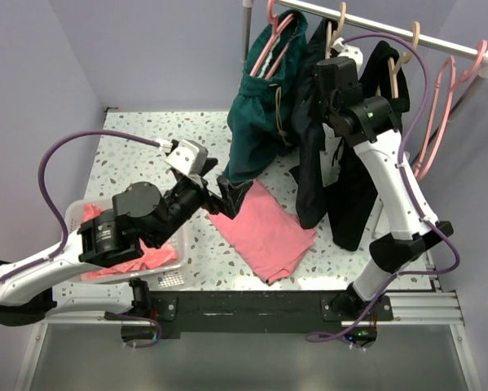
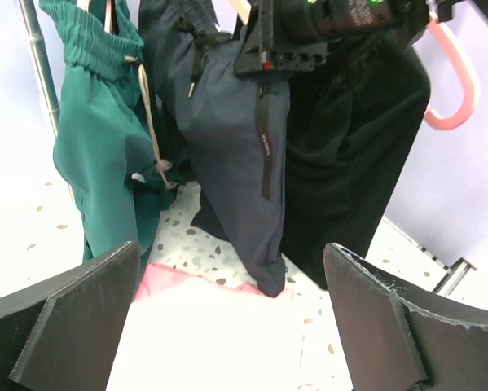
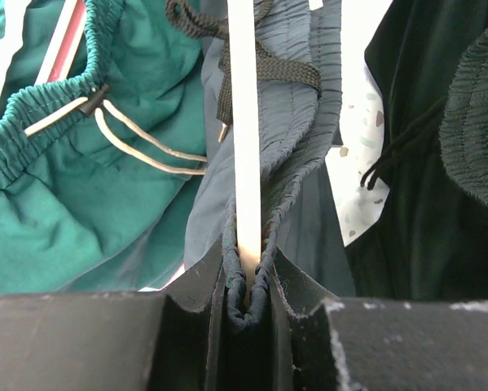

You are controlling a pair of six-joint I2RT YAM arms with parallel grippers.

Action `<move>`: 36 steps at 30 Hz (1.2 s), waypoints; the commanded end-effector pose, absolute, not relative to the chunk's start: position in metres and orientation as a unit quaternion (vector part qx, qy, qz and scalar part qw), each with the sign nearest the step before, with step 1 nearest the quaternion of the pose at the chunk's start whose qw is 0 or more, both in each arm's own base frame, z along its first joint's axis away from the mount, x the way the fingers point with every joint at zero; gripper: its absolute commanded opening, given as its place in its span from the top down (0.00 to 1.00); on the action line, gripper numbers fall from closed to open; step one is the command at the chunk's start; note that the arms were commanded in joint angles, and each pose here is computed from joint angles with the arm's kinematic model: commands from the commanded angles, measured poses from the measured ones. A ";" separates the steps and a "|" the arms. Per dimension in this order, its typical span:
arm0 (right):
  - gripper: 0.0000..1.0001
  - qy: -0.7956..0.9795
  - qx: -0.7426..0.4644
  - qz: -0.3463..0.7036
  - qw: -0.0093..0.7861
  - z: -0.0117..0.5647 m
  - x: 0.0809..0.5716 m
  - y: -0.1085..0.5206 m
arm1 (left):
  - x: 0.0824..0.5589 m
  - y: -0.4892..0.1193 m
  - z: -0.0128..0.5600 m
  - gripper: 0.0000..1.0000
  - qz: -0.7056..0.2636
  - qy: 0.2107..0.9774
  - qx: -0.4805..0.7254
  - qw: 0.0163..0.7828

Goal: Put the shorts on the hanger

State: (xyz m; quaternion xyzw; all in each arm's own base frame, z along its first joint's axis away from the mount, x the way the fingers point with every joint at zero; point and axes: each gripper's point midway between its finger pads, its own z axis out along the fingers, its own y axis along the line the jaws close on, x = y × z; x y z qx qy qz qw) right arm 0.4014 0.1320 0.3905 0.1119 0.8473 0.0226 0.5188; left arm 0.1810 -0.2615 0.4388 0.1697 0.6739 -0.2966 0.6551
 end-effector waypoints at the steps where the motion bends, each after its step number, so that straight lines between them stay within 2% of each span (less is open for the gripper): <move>1: 1.00 0.821 0.114 0.058 0.557 0.419 0.392 0.130 | 0.183 -0.259 0.444 0.00 -0.305 0.669 0.145 0.662; 6: 1.00 0.820 0.104 0.066 0.560 0.417 0.390 0.132 | 0.186 -0.260 0.439 0.00 -0.298 0.673 0.145 0.661; 7: 0.94 0.821 0.098 0.072 0.558 0.416 0.389 0.135 | 0.187 -0.260 0.437 0.00 -0.296 0.674 0.145 0.661; 8: 0.86 0.820 0.094 0.077 0.559 0.418 0.387 0.135 | 0.188 -0.261 0.435 0.00 -0.293 0.676 0.145 0.660; 9: 0.68 0.820 0.093 0.082 0.559 0.417 0.387 0.137 | 0.190 -0.260 0.432 0.00 -0.286 0.681 0.141 0.659; 11: 0.48 0.818 0.089 0.099 0.560 0.422 0.380 0.140 | 0.195 -0.259 0.426 0.00 -0.275 0.692 0.131 0.655; 12: 0.33 0.817 0.088 0.104 0.560 0.422 0.377 0.140 | 0.198 -0.258 0.419 0.00 -0.265 0.700 0.131 0.650; 13: 0.27 0.817 0.086 0.109 0.560 0.424 0.374 0.141 | 0.200 -0.257 0.417 0.00 -0.261 0.705 0.129 0.647; 14: 0.17 0.810 0.089 0.116 0.567 0.432 0.366 0.137 | 0.205 -0.259 0.412 0.00 -0.259 0.712 0.126 0.641; 16: 0.09 0.812 0.088 0.121 0.565 0.429 0.359 0.135 | 0.208 -0.262 0.400 0.00 -0.252 0.725 0.136 0.626; 17: 0.02 0.811 0.088 0.127 0.565 0.429 0.354 0.134 | 0.213 -0.267 0.391 0.00 -0.254 0.735 0.142 0.613; 25: 0.01 0.809 0.063 0.187 0.554 0.405 0.281 0.123 | 0.224 -0.279 0.309 0.00 -0.213 0.804 0.171 0.529; 26: 0.02 0.819 0.057 0.186 0.540 0.388 0.273 0.122 | 0.223 -0.279 0.299 0.00 -0.212 0.808 0.167 0.523; 28: 0.02 0.811 0.046 0.214 0.542 0.387 0.248 0.120 | 0.222 -0.279 0.291 0.00 -0.215 0.810 0.165 0.520; 36: 0.02 0.829 -0.011 0.288 0.480 0.315 0.182 0.130 | 0.219 -0.264 0.268 0.00 -0.217 0.807 0.141 0.530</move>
